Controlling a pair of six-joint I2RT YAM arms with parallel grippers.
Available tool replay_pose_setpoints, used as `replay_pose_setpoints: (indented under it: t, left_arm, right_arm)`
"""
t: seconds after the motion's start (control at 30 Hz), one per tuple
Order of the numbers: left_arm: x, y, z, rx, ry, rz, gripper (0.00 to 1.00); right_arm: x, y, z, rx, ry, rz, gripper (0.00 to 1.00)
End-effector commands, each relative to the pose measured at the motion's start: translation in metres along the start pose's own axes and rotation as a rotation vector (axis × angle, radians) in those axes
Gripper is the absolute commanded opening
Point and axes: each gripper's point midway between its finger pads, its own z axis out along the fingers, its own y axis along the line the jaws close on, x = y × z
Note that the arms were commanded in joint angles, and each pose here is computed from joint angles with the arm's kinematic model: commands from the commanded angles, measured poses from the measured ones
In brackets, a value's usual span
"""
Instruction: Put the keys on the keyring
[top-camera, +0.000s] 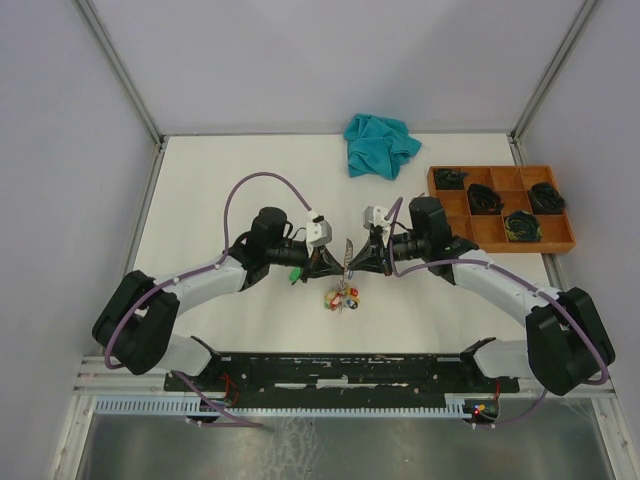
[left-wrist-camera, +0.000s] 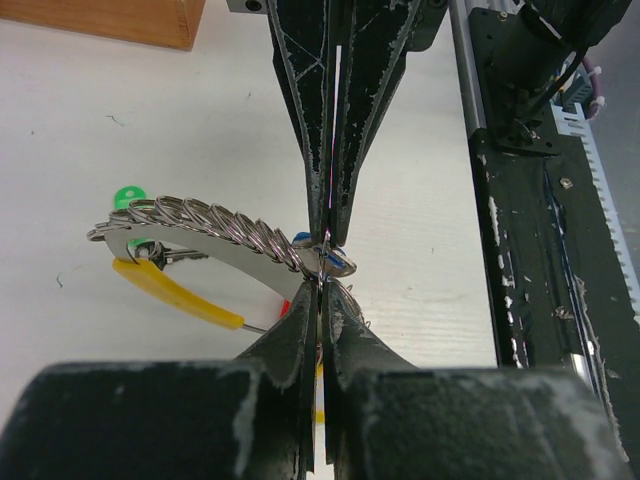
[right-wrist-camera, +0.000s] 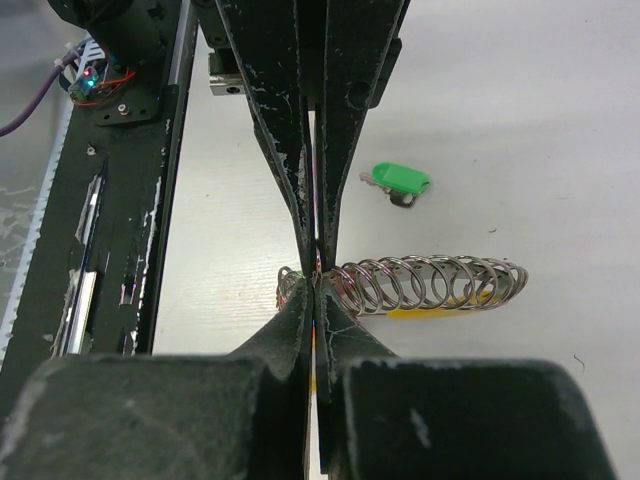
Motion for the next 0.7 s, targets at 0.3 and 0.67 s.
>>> replay_pose_setpoints:
  t: [0.3,0.67]
  left_arm:
    - [-0.067,0.018,-0.011,-0.168,-0.201,-0.076,0.03]
    - [-0.072,0.016,-0.018,-0.219,-0.281,-0.074,0.03]
  right_arm:
    - [-0.001,0.008,-0.005,0.071,0.036,-0.086,0.01]
    - [-0.013,0.002,-0.009,0.172,0.024,-0.109,0.01]
